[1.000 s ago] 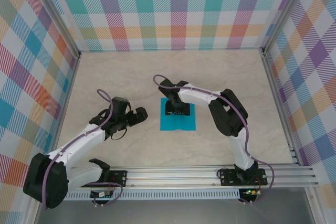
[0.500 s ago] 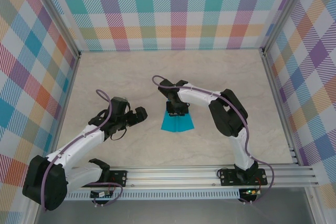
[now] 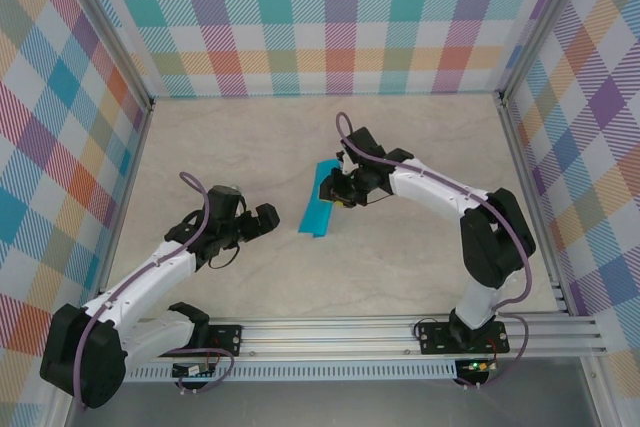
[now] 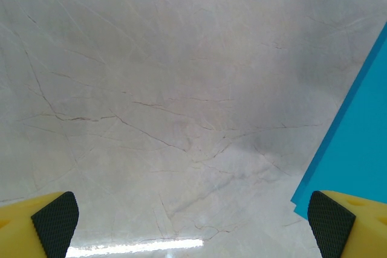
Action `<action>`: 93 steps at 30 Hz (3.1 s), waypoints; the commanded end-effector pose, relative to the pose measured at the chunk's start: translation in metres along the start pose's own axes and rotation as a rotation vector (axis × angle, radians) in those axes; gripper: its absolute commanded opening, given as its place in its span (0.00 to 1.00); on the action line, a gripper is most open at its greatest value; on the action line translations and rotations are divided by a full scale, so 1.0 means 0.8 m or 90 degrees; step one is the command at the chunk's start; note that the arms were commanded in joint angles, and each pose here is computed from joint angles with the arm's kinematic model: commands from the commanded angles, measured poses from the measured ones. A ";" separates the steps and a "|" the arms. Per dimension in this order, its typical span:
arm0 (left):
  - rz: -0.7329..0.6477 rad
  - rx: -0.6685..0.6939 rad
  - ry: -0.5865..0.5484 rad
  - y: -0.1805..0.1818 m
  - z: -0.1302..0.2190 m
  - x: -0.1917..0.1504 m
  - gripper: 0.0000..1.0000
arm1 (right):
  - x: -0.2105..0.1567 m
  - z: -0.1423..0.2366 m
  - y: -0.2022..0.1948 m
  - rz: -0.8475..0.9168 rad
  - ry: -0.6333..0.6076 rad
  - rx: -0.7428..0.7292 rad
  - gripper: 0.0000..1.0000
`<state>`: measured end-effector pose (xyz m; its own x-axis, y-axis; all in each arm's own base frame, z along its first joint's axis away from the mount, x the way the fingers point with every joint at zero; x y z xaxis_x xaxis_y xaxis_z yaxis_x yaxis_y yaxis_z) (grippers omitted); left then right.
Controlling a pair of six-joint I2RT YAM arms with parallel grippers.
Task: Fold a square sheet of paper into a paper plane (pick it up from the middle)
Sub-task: First fold in half a square sheet of paper at the center of the table.
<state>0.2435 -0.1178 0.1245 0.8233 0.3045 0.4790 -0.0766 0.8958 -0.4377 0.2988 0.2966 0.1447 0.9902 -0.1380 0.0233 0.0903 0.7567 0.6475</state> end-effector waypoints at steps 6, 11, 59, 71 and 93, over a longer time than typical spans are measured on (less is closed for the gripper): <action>0.005 -0.053 0.005 -0.019 0.004 0.009 1.00 | -0.010 -0.040 -0.054 -0.043 0.067 0.002 0.37; 0.008 -0.076 0.030 -0.027 -0.004 0.003 1.00 | -0.012 -0.038 -0.096 -0.062 0.063 -0.056 0.51; -0.033 -0.404 0.278 -0.203 -0.152 -0.030 0.01 | -0.022 0.014 -0.130 -0.128 -0.005 0.016 0.71; -0.018 -0.393 0.288 -0.197 -0.163 -0.035 0.01 | -0.023 0.010 -0.133 -0.143 -0.010 0.034 0.72; -0.032 -0.312 0.288 -0.181 -0.170 -0.034 0.02 | -0.025 -0.010 -0.140 -0.151 0.010 0.027 0.64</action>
<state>0.3073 -0.2928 0.0627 0.9865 0.0259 0.1617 0.1096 0.6290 -0.7697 0.2661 0.2112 0.0652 0.9373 -0.3213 -0.1348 0.3294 0.6910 0.6434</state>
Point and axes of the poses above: each hand's point on the last joint's axis, 136 mm out from that joint toward the fingers, its own z axis back along the fingers, its own y axis along the line the jaws close on, x = y × z, the point moved 3 cm from there along z, back along the fingers, and after that the axes turned 6 degrees about -z, right-handed, at the moved point
